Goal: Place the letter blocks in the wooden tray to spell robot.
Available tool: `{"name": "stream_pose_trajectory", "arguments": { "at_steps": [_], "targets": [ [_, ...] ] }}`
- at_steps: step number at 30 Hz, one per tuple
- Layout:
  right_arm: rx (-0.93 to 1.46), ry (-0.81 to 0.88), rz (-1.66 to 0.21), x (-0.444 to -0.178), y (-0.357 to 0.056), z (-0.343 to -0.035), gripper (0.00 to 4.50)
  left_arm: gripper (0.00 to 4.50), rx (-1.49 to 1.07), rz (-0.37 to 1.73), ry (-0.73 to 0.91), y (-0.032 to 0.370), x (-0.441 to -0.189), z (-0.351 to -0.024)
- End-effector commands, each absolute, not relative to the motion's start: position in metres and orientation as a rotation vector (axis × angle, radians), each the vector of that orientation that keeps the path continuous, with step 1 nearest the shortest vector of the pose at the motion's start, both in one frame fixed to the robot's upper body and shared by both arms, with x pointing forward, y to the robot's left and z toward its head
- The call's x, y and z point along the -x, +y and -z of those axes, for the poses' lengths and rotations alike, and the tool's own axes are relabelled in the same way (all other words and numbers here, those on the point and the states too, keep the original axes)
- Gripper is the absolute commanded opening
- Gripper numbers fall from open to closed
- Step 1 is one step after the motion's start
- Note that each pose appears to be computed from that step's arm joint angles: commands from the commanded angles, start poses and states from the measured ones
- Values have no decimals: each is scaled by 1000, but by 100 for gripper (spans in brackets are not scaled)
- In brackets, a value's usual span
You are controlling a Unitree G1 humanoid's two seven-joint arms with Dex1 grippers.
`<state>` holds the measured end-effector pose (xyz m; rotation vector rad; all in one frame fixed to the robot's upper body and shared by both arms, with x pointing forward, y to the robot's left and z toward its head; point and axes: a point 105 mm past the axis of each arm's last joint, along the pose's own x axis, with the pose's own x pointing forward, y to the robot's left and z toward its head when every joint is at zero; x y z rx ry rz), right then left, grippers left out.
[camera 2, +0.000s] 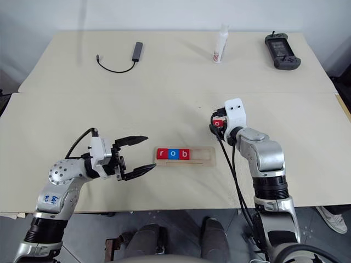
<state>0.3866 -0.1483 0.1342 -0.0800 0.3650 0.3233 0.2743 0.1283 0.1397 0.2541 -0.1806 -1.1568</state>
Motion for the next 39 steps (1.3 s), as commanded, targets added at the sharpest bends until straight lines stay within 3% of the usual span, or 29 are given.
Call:
{"name": "stream_pose_trajectory", "arguments": {
  "at_steps": [1,10,15,22,26,32,35,39],
  "targets": [
    [78,354,-318,-388,-147,-138,146,450,-268,1153,-220,129,-271,-149],
    [78,326,-263,-372,-174,-154,144,450,-253,1181,-222,124,-274,-148],
    [58,344,-197,-334,-193,-155,144,450,-243,1222,-224,118,-278,-146],
    [12,439,-105,-283,-202,-127,144,450,-227,1294,-200,114,-276,-143],
    [-13,455,-97,-270,-192,-117,144,450,-220,1313,-192,112,-275,-143],
    [29,450,-160,-268,-191,-118,347,450,-215,1329,-177,112,-273,-142],
    [104,498,-311,-259,-202,-125,447,450,-212,1329,-177,111,-273,-141],
    [280,529,-573,-249,-214,-138,447,450,-214,1325,-187,110,-273,-142]
  ]
}}
